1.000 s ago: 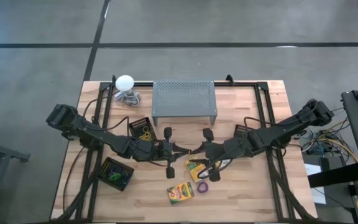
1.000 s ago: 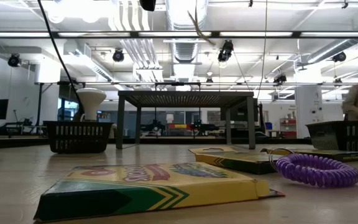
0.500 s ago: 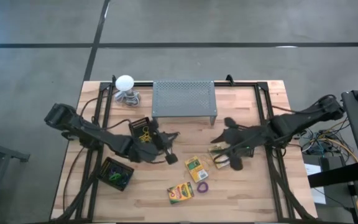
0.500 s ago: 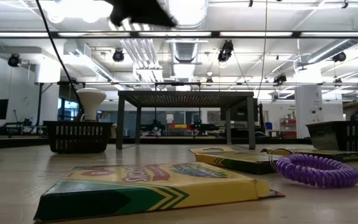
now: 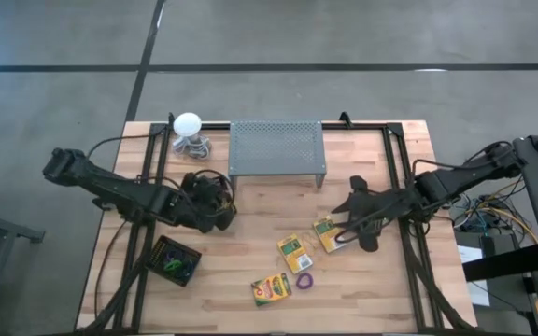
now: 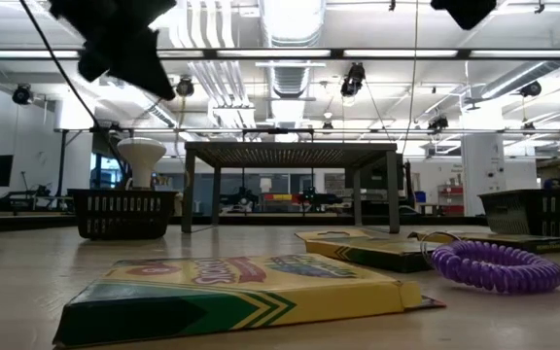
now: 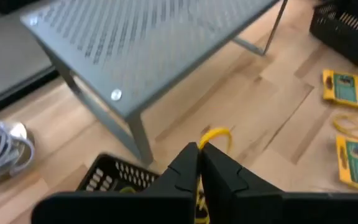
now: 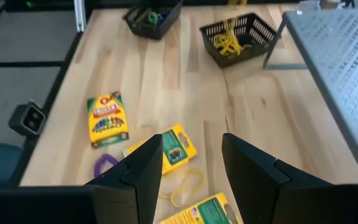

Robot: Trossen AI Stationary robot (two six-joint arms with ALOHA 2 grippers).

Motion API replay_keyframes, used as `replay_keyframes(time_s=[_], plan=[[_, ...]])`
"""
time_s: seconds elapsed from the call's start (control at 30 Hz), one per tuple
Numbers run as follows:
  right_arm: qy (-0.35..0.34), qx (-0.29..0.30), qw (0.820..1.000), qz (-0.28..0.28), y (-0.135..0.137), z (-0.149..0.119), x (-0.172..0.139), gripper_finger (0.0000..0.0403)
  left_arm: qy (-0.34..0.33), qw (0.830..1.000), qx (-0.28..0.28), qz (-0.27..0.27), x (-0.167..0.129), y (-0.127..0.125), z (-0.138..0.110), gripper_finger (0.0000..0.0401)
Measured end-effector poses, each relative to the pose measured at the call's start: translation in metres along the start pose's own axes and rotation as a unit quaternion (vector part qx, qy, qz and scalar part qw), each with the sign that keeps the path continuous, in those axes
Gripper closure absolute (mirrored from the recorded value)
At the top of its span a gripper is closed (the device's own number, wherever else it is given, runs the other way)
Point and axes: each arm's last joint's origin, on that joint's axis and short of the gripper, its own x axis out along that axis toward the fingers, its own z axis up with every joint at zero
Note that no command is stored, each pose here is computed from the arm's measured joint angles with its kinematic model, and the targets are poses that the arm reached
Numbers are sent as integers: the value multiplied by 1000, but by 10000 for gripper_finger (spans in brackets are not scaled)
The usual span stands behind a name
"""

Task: Pick & Place Office Desk Supplies
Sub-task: Put the yellow rubber band into the top left black bin

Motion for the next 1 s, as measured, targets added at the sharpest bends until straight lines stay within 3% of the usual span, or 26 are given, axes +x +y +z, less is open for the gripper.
replay_keyframes(time_s=[0.3, 0.53, 0.77, 1.0], plan=[[39, -13, 999, -12, 3, -9, 21, 239, 44, 999, -19, 16, 6, 12, -14, 269], [68, -23, 997, -20, 6, -13, 37, 239, 60, 997, -1, 45, 3, 19, -12, 185], [68, -15, 997, -17, 8, -8, 36, 239, 73, 996, 22, 50, -5, 21, -1, 171], [100, -17, 994, -28, 3, -14, 22, 239, 142, 987, 69, 35, -1, 25, -9, 171]])
